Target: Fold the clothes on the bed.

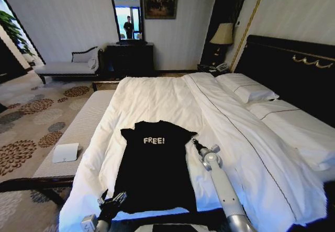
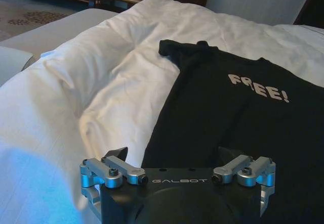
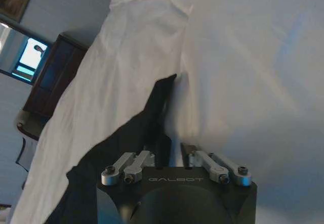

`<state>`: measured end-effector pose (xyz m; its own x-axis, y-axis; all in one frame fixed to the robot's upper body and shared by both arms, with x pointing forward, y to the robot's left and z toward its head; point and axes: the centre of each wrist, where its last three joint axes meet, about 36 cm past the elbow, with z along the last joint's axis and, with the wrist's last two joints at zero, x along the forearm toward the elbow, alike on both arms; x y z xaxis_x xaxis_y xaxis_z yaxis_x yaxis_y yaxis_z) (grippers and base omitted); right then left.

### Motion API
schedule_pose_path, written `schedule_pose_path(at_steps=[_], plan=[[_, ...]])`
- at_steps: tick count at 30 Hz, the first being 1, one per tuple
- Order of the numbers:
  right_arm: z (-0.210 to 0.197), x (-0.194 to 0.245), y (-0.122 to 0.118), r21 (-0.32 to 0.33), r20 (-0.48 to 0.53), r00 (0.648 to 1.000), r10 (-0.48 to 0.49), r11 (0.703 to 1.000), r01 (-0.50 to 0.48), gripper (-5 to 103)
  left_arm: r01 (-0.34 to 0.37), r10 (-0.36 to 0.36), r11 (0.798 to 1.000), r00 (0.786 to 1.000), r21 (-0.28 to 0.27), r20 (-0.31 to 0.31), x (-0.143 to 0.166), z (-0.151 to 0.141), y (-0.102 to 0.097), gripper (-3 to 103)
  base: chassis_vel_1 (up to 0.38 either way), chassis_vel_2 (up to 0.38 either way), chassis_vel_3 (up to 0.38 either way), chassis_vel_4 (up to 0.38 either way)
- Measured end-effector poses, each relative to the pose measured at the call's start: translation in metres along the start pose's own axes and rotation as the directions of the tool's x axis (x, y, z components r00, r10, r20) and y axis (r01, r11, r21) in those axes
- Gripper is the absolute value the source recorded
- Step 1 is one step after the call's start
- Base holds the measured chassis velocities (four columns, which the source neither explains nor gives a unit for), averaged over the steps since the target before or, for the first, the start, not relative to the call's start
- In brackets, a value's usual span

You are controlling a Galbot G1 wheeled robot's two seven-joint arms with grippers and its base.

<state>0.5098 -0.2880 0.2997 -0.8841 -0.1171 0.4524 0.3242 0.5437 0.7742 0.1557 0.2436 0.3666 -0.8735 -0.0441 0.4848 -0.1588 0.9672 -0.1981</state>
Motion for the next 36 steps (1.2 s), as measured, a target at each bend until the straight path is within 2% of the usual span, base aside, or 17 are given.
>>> schedule_pose_path(at_steps=[2, 3, 4, 6, 8, 19, 27, 36], plan=[[0.001, -0.002, 0.0, 0.001, -0.002, 1.0, 0.001, 1.0, -0.001, 24, 0.0, 0.0, 1.0, 1.0, 0.0, 0.0, 0.0, 0.0, 0.0, 100, 0.0, 0.0, 0.0, 0.0], [0.002, -0.004, 0.0, 0.0, -0.004, 1.0, 0.001, 1.0, -0.001, 19, 0.001, -0.001, 1.0, 1.0, 0.0, 0.001, 0.0, -0.001, 0.001, 100, 0.0, 0.0, 0.0, 0.0], [0.002, -0.006, 0.002, 0.002, -0.005, 1.0, -0.001, 1.0, 0.001, 8, 0.002, -0.002, 1.0, 1.0, -0.001, 0.001, 0.0, -0.001, 0.001, 100, 0.0, 0.0, 0.0, 0.0], [0.003, -0.008, 0.003, 0.005, -0.006, 1.0, 0.0, 1.0, 0.0, 8, 0.003, -0.003, 1.0, 1.0, -0.001, 0.001, 0.0, -0.001, 0.002, 100, 0.0, 0.0, 0.0, 0.0], [0.003, -0.01, 0.004, 0.006, -0.007, 1.0, 0.001, 1.0, 0.0, 1, 0.004, -0.004, 1.0, 1.0, -0.002, 0.002, 0.0, -0.002, 0.002, 100, 0.0, 0.0, 0.0, 0.0], [0.004, -0.008, 0.005, 0.012, 0.007, 1.0, 0.005, 1.0, -0.005, 0, 0.006, -0.006, 1.0, 1.0, -0.001, 0.004, 0.0, -0.003, 0.002, 100, 0.0, 0.0, 0.0, 0.0], [0.007, 0.037, 0.0, 0.012, 0.047, 0.999, -0.014, 1.0, 0.014, 0, 0.003, -0.003, 1.0, 1.0, 0.006, 0.001, -0.002, 0.0, 0.001, 100, 0.0, 0.0, 0.0, 0.0], [0.013, 0.052, -0.004, 0.053, 0.069, 0.997, 0.014, 0.998, -0.018, 0, 0.003, -0.003, 1.0, 1.0, 0.007, 0.005, 0.0, -0.001, 0.0, 100, 0.0, 0.0, 0.0, 0.0]])
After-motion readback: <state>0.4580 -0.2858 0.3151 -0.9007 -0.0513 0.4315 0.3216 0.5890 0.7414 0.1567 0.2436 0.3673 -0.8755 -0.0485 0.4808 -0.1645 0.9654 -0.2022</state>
